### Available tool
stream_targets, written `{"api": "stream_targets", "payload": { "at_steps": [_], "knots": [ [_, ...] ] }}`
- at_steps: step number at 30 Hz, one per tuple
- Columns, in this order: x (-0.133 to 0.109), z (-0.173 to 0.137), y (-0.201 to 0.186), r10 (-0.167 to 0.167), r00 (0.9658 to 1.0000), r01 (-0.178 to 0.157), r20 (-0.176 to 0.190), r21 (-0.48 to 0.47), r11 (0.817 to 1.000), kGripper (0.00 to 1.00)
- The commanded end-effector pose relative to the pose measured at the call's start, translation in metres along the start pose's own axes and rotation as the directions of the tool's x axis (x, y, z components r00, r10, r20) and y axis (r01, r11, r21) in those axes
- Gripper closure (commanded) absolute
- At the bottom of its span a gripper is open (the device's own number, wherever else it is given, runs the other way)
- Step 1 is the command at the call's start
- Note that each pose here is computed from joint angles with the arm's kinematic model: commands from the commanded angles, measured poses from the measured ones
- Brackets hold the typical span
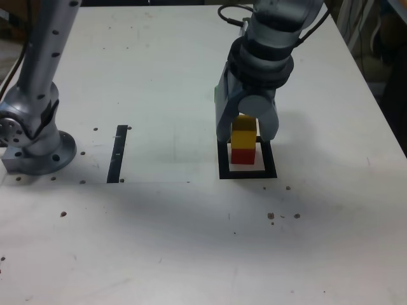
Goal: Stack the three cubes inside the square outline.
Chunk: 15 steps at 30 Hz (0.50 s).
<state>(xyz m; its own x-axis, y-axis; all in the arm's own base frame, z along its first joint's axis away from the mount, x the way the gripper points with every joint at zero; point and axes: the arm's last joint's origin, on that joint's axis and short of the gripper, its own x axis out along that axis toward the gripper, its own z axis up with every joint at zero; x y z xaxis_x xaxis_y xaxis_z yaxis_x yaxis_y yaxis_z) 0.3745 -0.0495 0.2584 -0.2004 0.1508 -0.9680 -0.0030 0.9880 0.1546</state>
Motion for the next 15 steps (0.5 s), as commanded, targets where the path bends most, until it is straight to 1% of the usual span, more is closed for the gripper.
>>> {"api": "stream_targets", "payload": {
  "at_steps": [1,3,5,11,15],
  "knots": [
    [-0.003,-0.004,0.001,0.007,1.0000,-0.007,-0.001,0.005,1.000,0.10],
    [-0.004,-0.005,0.001,0.015,0.9999,-0.015,-0.004,0.006,1.000,0.03],
    [-0.005,-0.006,0.002,0.022,0.9998,-0.022,-0.004,0.007,1.000,0.01],
    [-0.017,-0.015,0.007,0.029,0.9993,-0.030,0.024,0.016,0.999,0.01],
    [-0.030,-0.034,0.031,0.033,0.9989,-0.035,0.034,0.049,0.998,0.01]
  ]
}}
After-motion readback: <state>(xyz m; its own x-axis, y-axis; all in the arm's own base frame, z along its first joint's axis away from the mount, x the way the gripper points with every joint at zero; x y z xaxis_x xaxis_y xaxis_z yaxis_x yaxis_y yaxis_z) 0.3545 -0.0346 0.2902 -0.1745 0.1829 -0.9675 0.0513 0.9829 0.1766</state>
